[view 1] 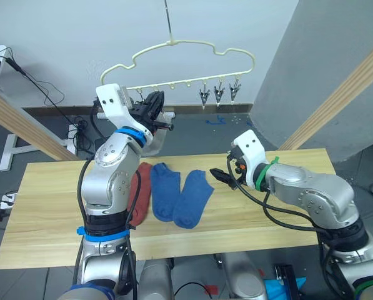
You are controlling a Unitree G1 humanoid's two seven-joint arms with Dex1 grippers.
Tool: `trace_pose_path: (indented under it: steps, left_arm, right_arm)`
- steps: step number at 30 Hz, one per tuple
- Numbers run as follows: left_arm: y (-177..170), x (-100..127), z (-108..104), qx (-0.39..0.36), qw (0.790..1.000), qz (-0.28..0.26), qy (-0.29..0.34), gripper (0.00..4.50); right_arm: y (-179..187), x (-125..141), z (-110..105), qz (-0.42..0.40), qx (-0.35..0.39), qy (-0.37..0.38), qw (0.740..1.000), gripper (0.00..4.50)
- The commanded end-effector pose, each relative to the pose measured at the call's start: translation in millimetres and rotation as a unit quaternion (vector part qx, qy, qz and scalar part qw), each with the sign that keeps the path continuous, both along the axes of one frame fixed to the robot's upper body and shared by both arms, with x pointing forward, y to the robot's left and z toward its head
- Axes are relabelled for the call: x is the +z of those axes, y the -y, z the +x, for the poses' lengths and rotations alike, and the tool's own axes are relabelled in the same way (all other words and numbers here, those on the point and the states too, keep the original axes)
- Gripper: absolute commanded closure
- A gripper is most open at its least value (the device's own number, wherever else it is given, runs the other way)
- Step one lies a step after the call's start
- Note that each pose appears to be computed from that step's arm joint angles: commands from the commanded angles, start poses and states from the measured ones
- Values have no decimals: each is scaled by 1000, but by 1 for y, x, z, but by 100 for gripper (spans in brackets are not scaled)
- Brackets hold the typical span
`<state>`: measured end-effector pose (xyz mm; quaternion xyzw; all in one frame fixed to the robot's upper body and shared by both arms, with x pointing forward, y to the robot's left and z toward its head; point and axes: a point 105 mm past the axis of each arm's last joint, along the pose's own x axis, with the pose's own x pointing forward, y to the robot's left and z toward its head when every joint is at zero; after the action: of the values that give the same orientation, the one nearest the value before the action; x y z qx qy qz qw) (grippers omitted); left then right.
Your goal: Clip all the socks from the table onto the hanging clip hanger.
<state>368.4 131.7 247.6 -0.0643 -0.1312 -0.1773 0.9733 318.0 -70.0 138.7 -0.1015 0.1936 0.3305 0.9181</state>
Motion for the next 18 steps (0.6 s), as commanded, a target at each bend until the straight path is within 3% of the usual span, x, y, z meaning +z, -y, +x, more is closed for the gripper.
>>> trace_pose_path:
  steps: [1,18]
  left_arm:
    - [-3,12,-7,-2,1000,-12,17,450]
    - [0,20,-10,-12,999,-29,8,450]
  right_arm:
    - [-12,0,1,-3,9,6,1000,0]
    - [-60,-47,11,-30,20,-43,998,0]
